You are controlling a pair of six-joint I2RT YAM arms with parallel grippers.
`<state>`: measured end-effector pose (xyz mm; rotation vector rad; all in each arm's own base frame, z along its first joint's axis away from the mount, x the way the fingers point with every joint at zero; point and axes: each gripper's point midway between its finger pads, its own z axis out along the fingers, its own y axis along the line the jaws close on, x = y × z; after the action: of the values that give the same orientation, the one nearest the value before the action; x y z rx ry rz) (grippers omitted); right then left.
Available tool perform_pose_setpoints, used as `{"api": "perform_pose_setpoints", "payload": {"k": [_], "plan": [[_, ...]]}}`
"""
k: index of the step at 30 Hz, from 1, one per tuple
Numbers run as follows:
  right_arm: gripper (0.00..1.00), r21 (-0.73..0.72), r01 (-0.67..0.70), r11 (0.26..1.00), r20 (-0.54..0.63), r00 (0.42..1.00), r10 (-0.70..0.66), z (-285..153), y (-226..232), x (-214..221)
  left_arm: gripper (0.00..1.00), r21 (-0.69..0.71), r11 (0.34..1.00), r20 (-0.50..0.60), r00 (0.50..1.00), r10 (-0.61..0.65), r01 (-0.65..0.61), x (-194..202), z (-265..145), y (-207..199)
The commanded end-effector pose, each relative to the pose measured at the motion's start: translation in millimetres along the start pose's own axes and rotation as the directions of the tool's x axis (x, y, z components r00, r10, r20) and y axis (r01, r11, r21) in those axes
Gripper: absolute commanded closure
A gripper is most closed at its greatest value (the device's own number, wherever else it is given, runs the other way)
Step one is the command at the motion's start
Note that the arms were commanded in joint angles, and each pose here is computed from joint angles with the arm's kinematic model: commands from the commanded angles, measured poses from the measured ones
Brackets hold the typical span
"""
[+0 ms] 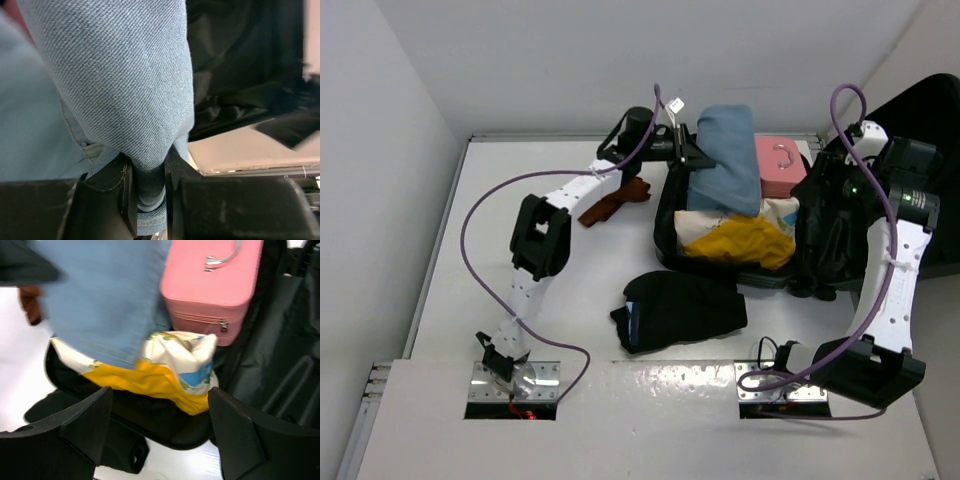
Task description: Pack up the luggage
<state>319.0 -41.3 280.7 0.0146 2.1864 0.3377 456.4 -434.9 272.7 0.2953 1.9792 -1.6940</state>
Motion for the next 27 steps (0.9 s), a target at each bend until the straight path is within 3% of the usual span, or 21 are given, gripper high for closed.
{"api": "perform_pose_setpoints", "payload": {"k": [1, 7, 10, 12, 14, 15, 18, 21, 25, 27], "plan": [[0.23, -0.083, 0.025, 0.996, 0.058, 0.998, -0.02, -5.8, 18.2, -13.0, 1.0, 0.034, 0.999, 0.025, 1.0, -0.001, 0.0, -3.8, 5.7, 11.1], [0.23, -0.158, 0.086, 0.984, 0.071, 0.995, -0.075, 14.0, 39.7, -30.4, 1.0, -0.159, 0.984, -0.115, 0.989, -0.094, 0.075, 60.6, 8.3, 86.7], [0.23, -0.193, 0.114, 0.975, 0.119, 0.989, -0.092, 31.8, 58.4, -50.8, 0.98, -0.232, 0.972, -0.109, 0.992, -0.055, 0.028, 56.6, 1.6, 102.4], [0.23, -0.203, 0.108, 0.973, 0.112, 0.99, -0.086, 45.6, 65.6, -51.6, 0.72, -0.271, 0.962, -0.12, 0.993, -0.017, -0.017, 52.2, -1.9, 103.6], [0.24, -0.231, 0.137, 0.963, 0.111, 0.987, -0.114, 71.3, 87.9, -52.8, 0.54, -0.27, 0.957, -0.113, 0.99, 0.08, -0.108, 36.5, -1.7, 95.2], [0.24, -0.254, 0.147, 0.956, 0.097, 0.987, -0.126, 80.8, 102.8, -47.7, 0.36, -0.283, 0.951, -0.117, 0.988, 0.099, -0.129, 32.8, -6.0, 88.5], [0.26, -0.244, 0.16, 0.957, 0.067, 0.987, -0.148, 122.0, 124.3, -40.8, 0.17, -0.273, 0.927, -0.105, 0.965, 0.238, -0.258, 11.5, -15.0, 60.2], [0.26, -0.164, 0.142, 0.976, 0.07, 0.989, -0.132, 156.3, 123.0, -39.1, 0.08, -0.226, 0.9, -0.086, 0.928, 0.362, -0.372, -4.9, -26.2, 20.0], [0.27, -0.094, 0.163, 0.982, 0.109, 0.982, -0.153, 191.8, 122.2, -52.6, 0.06, -0.242, 0.86, -0.034, 0.89, 0.455, -0.449, -28.6, -62.4, -17.3], [0.28, -0.038, 0.153, 0.987, 0.009, 0.988, -0.153, 230.5, 109.6, -26.6, 0.06, -0.335, 0.839, 0.007, 0.889, 0.458, -0.429, -42.4, -86.3, -6.3]]}}
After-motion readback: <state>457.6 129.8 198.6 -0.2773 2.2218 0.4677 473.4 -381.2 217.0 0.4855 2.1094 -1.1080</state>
